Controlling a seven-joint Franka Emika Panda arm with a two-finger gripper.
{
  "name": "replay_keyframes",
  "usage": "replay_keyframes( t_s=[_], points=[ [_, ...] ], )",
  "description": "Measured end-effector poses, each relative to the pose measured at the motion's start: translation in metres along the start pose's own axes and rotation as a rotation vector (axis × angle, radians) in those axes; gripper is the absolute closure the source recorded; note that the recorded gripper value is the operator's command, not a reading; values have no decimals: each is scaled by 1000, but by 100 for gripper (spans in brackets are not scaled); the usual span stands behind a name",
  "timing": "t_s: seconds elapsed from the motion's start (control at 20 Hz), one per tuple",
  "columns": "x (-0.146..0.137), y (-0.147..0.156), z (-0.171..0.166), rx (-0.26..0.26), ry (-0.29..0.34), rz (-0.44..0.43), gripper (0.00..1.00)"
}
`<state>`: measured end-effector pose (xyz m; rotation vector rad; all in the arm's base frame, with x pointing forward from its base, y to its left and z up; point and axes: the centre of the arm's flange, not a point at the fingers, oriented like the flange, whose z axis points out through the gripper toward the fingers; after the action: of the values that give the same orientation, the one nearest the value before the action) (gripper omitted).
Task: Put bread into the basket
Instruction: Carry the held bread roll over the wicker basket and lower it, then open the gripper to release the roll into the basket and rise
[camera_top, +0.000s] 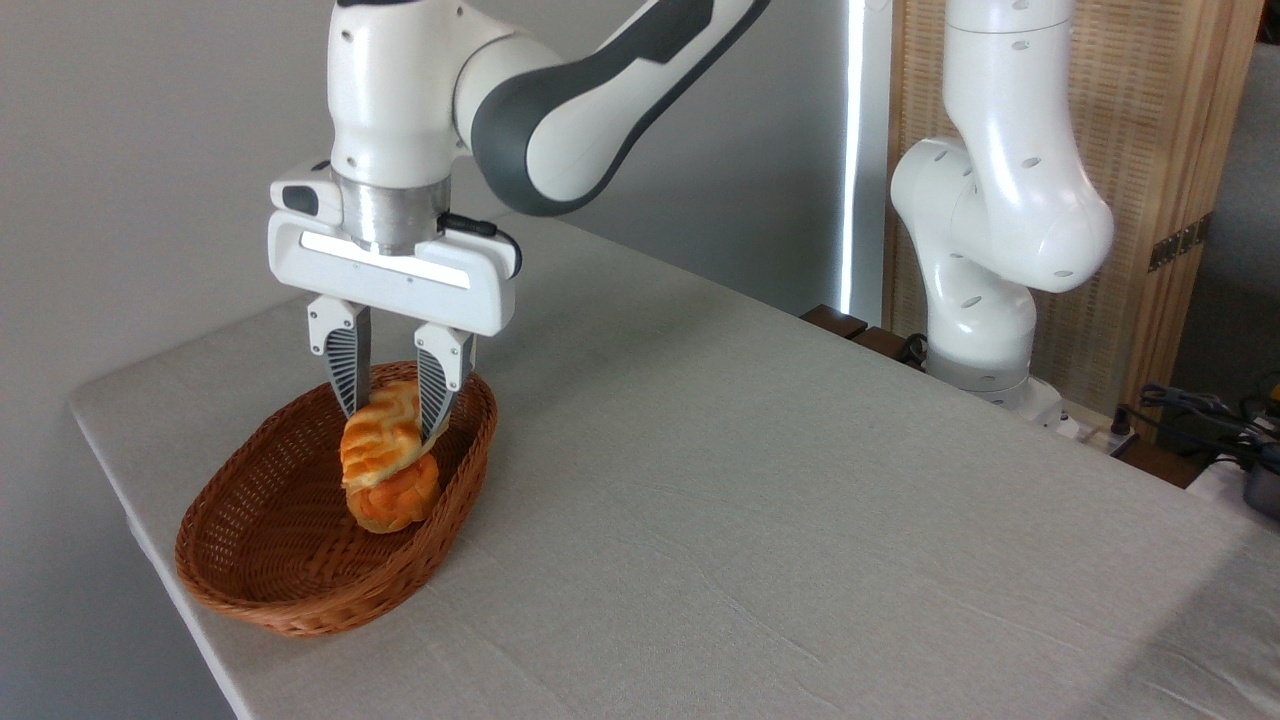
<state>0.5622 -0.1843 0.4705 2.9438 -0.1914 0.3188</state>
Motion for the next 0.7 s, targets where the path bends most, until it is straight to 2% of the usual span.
replay_keyframes(
  t_s=[0.15, 0.55, 0.7],
  points=[
    [1, 8, 10, -4, 2, 10, 0],
    [8, 11, -1, -9, 26, 14, 0],
    [8, 10, -1, 8, 28, 28, 0]
  ],
)
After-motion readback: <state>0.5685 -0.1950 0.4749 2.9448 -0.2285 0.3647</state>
